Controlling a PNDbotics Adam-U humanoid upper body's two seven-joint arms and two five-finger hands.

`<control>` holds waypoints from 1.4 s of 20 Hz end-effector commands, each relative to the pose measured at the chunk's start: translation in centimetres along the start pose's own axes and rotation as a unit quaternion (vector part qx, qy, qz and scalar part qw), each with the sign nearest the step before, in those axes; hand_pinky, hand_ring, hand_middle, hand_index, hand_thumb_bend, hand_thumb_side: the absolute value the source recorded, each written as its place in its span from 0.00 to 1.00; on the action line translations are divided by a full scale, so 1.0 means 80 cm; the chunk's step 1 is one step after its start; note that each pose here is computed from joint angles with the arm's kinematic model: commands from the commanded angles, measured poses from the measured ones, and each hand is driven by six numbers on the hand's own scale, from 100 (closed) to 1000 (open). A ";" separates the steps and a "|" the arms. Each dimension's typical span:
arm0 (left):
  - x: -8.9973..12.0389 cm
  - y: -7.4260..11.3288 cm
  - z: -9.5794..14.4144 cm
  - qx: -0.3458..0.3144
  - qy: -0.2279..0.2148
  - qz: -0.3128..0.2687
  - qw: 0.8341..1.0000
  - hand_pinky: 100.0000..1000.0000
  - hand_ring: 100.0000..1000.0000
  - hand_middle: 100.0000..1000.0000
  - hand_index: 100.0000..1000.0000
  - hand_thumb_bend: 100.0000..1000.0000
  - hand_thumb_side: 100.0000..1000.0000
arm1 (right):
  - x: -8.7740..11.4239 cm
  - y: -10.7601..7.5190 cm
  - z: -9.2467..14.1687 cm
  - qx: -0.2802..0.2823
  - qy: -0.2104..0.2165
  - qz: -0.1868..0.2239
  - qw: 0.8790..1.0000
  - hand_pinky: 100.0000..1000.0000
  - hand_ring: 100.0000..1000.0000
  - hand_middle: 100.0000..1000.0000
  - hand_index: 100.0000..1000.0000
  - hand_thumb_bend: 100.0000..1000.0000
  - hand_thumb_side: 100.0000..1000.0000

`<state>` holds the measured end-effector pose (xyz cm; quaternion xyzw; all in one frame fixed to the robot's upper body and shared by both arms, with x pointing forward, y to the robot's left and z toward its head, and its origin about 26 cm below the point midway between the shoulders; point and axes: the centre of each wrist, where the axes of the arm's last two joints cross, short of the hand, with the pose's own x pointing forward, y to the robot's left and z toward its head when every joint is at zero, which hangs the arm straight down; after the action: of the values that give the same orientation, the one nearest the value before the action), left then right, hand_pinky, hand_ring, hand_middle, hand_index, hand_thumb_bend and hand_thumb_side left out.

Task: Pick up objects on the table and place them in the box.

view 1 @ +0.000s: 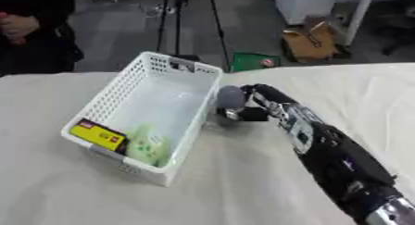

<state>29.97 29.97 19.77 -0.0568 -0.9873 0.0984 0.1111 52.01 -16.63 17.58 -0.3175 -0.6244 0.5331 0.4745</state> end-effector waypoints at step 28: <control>0.004 -0.004 -0.009 -0.017 -0.012 0.005 1.000 0.64 0.59 0.70 0.68 0.00 0.58 | 0.015 -0.007 -0.007 -0.053 0.019 0.010 0.998 0.96 0.96 0.59 0.83 0.59 0.87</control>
<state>29.98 29.95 19.80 -0.0579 -0.9878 0.0924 0.1108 51.87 -15.71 16.61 -0.3493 -0.6255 0.5108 0.4753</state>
